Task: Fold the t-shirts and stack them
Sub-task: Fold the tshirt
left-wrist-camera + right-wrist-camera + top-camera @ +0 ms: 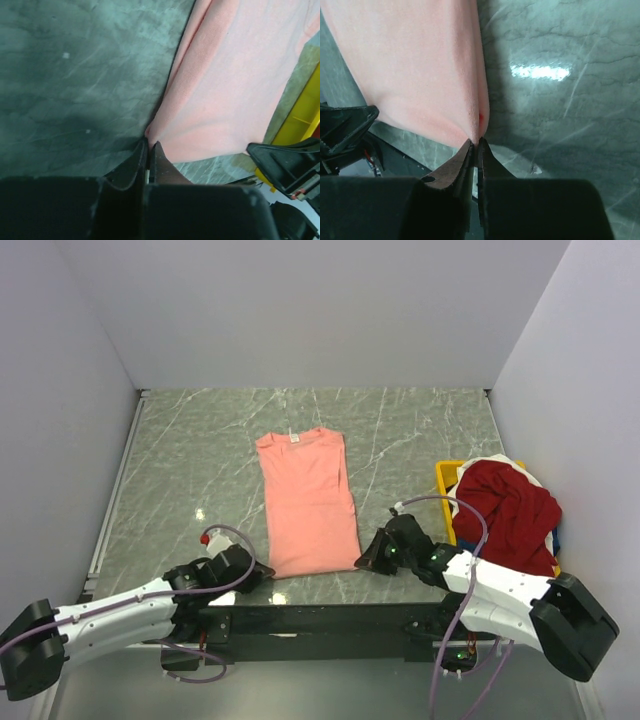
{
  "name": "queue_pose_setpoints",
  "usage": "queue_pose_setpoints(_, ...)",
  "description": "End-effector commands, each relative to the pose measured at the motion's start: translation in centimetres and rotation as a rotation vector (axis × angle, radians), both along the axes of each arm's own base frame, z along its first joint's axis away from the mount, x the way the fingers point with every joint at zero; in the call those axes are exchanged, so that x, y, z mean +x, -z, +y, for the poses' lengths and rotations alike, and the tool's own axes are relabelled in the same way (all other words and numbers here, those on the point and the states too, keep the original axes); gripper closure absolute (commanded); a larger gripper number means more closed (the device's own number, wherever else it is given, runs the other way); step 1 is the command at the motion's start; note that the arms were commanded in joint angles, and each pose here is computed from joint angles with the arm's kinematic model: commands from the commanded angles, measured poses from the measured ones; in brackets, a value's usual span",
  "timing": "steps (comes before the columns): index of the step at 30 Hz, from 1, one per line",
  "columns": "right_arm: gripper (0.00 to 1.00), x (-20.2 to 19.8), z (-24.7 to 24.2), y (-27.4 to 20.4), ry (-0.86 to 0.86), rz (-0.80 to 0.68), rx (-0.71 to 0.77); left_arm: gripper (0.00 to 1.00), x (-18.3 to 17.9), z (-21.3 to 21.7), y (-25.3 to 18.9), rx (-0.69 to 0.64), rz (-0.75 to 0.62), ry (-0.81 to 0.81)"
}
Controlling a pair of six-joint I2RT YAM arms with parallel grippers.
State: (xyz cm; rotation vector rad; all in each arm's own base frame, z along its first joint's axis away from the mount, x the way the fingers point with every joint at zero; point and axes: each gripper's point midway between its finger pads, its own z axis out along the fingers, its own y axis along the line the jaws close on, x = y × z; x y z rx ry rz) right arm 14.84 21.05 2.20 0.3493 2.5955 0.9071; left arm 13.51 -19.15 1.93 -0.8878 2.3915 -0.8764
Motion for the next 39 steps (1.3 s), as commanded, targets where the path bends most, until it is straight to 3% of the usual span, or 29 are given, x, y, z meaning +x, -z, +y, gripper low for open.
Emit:
queue_pose_setpoints(1, 1.0, 0.5, 0.6, -2.2, -0.018, -0.054, 0.029, 0.99, -0.7, 1.6, -0.1, 0.092, 0.012, 0.014)
queue_pose_setpoints(10, 1.0, -0.8, -0.1, -5.9, -0.05, -0.124, 0.049, 0.99, -1.5, 1.8, -4.0, 0.086, -0.024, 0.089)
queue_pose_setpoints(14, 1.0, 0.6, -0.2, -7.9, -0.053, -0.188, -0.01, 0.99, 0.3, 1.9, -8.7, 0.077, -0.141, 0.055)
queue_pose_setpoints(22, 1.0, 4.5, -0.1, -11.2, -0.02, -0.269, -0.116, 0.99, 3.8, 1.8, -13.2, 0.186, -0.297, 0.025)
queue_pose_setpoints(28, 1.0, 9.3, 0.3, -13.9, -0.005, -0.31, -0.156, 1.0, 9.0, 0.8, -15.2, 0.213, -0.359, 0.072)
queue_pose_setpoints(37, 1.0, 19.7, 0.7, -16.2, 0.012, -0.282, -0.179, 1.0, 20.6, 2.0, -17.9, 0.235, -0.382, 0.008)
queue_pose_setpoints(38, 1.0, 21.2, 1.2, -18.2, 0.013, -0.316, -0.156, 1.0, 21.7, 2.5, -17.8, 0.24, -0.371, -0.009)
queue_pose_setpoints(39, 1.0, 22.3, 1.5, -17.0, 0.009, -0.28, -0.167, 1.0, 22.8, 2.1, -19.1, 0.219, -0.389, -0.003)
